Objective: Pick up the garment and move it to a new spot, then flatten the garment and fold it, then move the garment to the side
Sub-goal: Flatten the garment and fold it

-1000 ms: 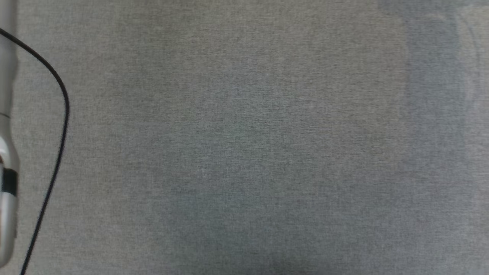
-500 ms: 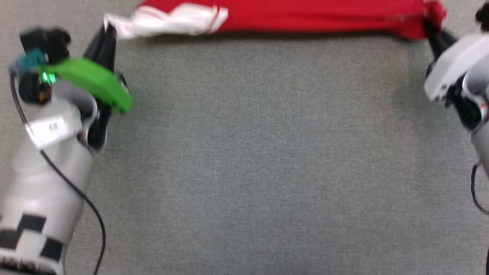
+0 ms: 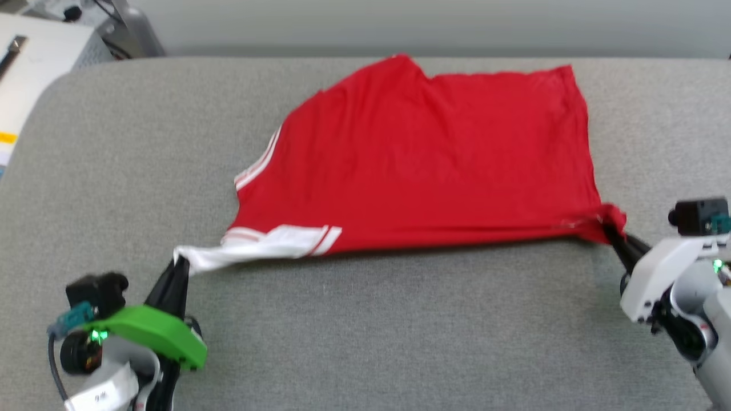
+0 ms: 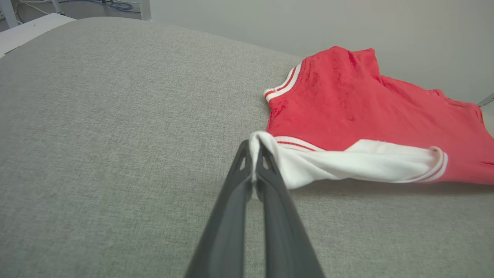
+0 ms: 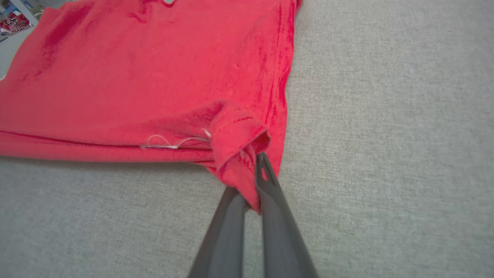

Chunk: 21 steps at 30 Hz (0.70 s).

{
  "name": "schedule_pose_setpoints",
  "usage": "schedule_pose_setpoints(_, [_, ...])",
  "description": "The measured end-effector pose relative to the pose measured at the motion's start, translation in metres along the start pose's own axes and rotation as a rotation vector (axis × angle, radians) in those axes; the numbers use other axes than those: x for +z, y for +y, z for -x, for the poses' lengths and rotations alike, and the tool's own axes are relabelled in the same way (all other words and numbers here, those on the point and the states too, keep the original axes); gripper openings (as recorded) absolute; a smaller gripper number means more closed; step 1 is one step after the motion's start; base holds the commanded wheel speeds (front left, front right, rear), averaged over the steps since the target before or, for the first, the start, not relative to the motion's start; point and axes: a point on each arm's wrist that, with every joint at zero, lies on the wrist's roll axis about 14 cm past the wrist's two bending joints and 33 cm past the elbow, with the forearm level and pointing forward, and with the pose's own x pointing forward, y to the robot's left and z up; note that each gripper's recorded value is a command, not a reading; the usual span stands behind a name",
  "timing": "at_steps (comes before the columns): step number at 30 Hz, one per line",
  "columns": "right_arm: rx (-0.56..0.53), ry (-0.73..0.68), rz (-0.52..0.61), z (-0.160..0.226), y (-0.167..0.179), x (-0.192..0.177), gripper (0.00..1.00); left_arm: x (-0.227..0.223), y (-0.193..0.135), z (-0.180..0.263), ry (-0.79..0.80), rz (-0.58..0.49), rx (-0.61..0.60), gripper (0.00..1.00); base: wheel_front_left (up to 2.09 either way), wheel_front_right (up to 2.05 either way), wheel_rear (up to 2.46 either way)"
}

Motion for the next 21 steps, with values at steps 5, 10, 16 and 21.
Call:
schedule_pose_setpoints(5, [-0.010,0.011,-0.039,0.038,0.001,-0.019,0.00,-0.003,-0.003,0.041,0.012,0.031,0.035,0.00,0.00,0.00,0.00])
schedule_pose_setpoints(10, [-0.024,0.049,-0.077,0.076,0.003,-0.049,0.00,-0.019,-0.003,0.083,0.069,0.054,0.075,0.00,0.00,0.00,0.00])
schedule_pose_setpoints(16, [-0.049,0.112,-0.121,0.110,0.010,-0.084,0.00,-0.030,-0.004,0.117,0.117,0.100,0.118,0.00,0.00,0.00,0.00])
schedule_pose_setpoints(21, [-0.051,0.131,-0.125,0.123,0.021,-0.091,0.00,-0.019,-0.006,0.126,0.096,0.093,0.116,0.00,0.00,0.00,0.00])
